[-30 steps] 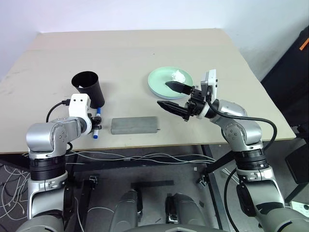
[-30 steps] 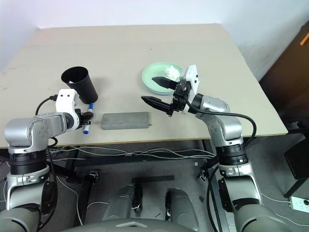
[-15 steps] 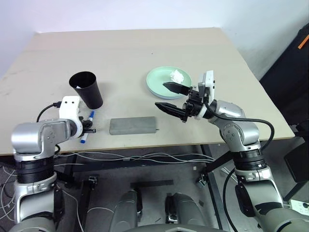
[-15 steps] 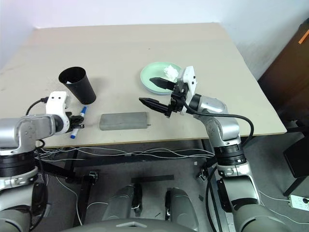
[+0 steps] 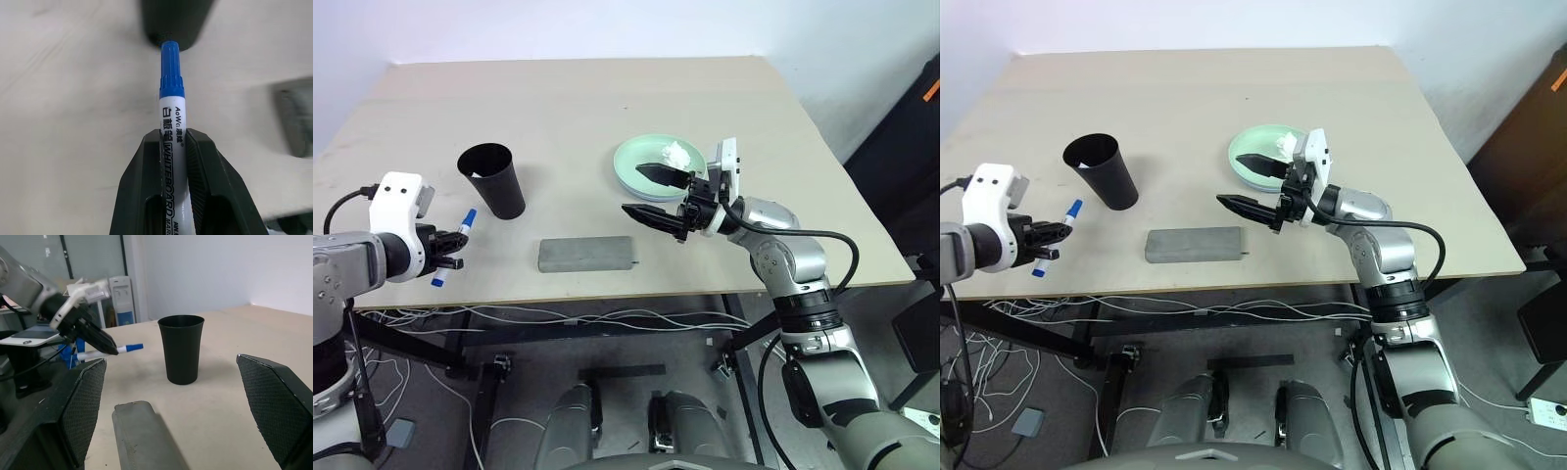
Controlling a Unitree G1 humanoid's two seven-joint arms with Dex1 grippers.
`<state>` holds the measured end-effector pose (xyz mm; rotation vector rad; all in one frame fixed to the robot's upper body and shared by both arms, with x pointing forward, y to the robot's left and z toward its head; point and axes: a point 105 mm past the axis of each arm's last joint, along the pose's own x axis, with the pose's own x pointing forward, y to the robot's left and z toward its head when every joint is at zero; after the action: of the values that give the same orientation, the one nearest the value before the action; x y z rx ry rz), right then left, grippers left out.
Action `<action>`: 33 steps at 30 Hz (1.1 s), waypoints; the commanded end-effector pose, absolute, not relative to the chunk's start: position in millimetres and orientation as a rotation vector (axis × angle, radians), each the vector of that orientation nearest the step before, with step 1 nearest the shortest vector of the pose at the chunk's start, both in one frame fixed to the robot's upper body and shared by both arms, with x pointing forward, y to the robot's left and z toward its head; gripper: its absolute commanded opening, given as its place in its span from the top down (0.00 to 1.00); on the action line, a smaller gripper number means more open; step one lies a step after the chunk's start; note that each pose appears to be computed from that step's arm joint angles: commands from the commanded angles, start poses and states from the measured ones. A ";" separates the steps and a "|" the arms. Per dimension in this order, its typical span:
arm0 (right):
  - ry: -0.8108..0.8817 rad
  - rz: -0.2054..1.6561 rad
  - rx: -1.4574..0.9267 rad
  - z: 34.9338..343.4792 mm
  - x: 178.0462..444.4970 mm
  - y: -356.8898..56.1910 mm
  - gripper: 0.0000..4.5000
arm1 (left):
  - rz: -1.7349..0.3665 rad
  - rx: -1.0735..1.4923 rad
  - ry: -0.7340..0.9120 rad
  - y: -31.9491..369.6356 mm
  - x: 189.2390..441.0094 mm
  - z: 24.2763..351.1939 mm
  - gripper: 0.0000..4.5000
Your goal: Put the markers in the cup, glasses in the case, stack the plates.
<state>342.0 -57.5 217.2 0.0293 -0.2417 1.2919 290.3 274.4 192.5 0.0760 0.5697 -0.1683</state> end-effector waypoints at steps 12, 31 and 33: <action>-0.339 1.286 -0.013 241.9 340.5 -63.9 0.00 | -0.466 0.139 0.101 244.6 281.1 270.8 0.94; -0.339 1.242 -0.022 239.2 337.4 -69.1 0.00 | -0.311 0.043 -0.633 264.7 347.9 344.1 0.94; -0.339 1.240 -0.024 239.2 336.7 -69.6 0.00 | -0.246 0.094 -0.589 268.1 365.8 330.9 0.94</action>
<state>341.5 -66.0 223.9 -0.0011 -0.2730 1.2474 361.6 268.6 324.2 0.0214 -0.5553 -0.2870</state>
